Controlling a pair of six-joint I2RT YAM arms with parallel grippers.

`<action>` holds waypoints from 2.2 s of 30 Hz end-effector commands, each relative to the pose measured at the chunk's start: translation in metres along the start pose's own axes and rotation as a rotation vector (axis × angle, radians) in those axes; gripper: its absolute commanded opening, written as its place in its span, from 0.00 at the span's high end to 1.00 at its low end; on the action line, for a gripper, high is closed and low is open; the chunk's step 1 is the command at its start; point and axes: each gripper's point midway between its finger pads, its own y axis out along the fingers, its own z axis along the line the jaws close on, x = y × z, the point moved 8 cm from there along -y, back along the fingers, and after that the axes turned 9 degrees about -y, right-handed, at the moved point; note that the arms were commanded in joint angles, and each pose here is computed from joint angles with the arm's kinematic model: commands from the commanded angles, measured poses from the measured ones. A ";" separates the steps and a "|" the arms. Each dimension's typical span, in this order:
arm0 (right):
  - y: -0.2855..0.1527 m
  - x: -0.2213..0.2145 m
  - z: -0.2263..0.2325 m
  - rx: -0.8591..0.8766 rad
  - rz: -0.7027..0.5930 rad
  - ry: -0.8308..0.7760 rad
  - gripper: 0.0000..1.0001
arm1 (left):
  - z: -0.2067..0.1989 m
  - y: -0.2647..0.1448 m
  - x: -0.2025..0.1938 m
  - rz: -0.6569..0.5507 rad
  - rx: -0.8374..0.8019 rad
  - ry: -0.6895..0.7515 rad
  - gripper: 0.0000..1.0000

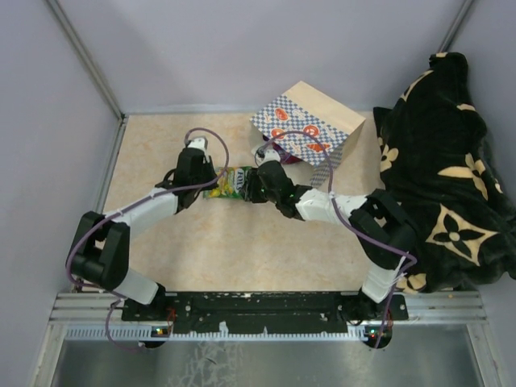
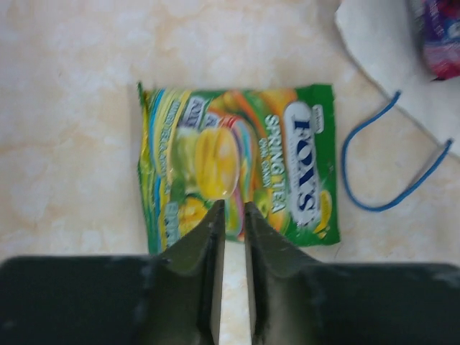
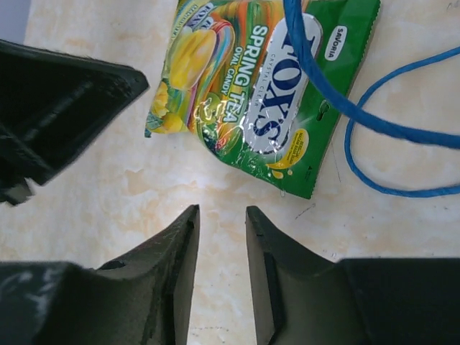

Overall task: Take the snacks out of the paper bag
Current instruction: Place the snack at the center of the board, then adjust the snack at the center of the board.

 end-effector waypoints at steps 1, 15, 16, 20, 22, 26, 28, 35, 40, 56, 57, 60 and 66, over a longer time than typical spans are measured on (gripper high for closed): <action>0.020 0.026 0.013 0.007 -0.074 0.011 0.69 | -0.022 0.002 0.030 -0.042 -0.109 0.035 0.85; 0.091 0.020 0.007 -0.031 0.011 -0.015 0.98 | 0.002 0.036 -0.010 0.040 -0.065 -0.040 1.00; 0.095 0.014 0.003 -0.030 0.029 -0.010 0.99 | 0.005 0.039 -0.015 0.059 -0.059 -0.043 1.00; 0.108 -0.008 -0.012 -0.041 0.104 0.012 1.00 | 0.015 0.044 -0.036 0.136 -0.046 -0.056 1.00; 0.109 -0.011 -0.017 -0.049 0.117 0.012 1.00 | 0.018 0.042 -0.044 0.157 -0.049 -0.063 1.00; 0.111 -0.007 -0.021 -0.061 0.116 -0.007 0.99 | 0.023 0.032 -0.056 0.186 -0.055 -0.081 1.00; 0.114 -0.003 -0.021 -0.061 0.121 -0.021 0.98 | 0.026 0.025 -0.063 0.201 -0.052 -0.108 1.00; 0.139 0.006 -0.014 -0.018 0.181 -0.108 0.89 | 0.031 -0.003 -0.094 0.239 -0.089 -0.299 1.00; 0.162 0.023 -0.006 0.018 0.205 -0.173 0.74 | 0.027 -0.016 -0.090 0.180 -0.136 -0.350 1.00; 0.069 0.186 0.031 0.182 -0.023 -0.244 0.03 | 0.002 -0.040 0.024 -0.098 -0.131 -0.058 0.48; 0.055 0.193 0.034 0.183 -0.043 -0.248 0.01 | 0.001 -0.036 0.029 -0.096 -0.107 -0.040 0.26; 0.013 0.209 0.043 0.196 -0.105 -0.261 0.01 | 0.000 -0.025 0.045 -0.106 -0.068 0.002 0.04; -0.073 0.223 0.059 0.257 -0.234 -0.267 0.01 | 0.003 0.004 0.057 -0.081 -0.009 0.057 0.08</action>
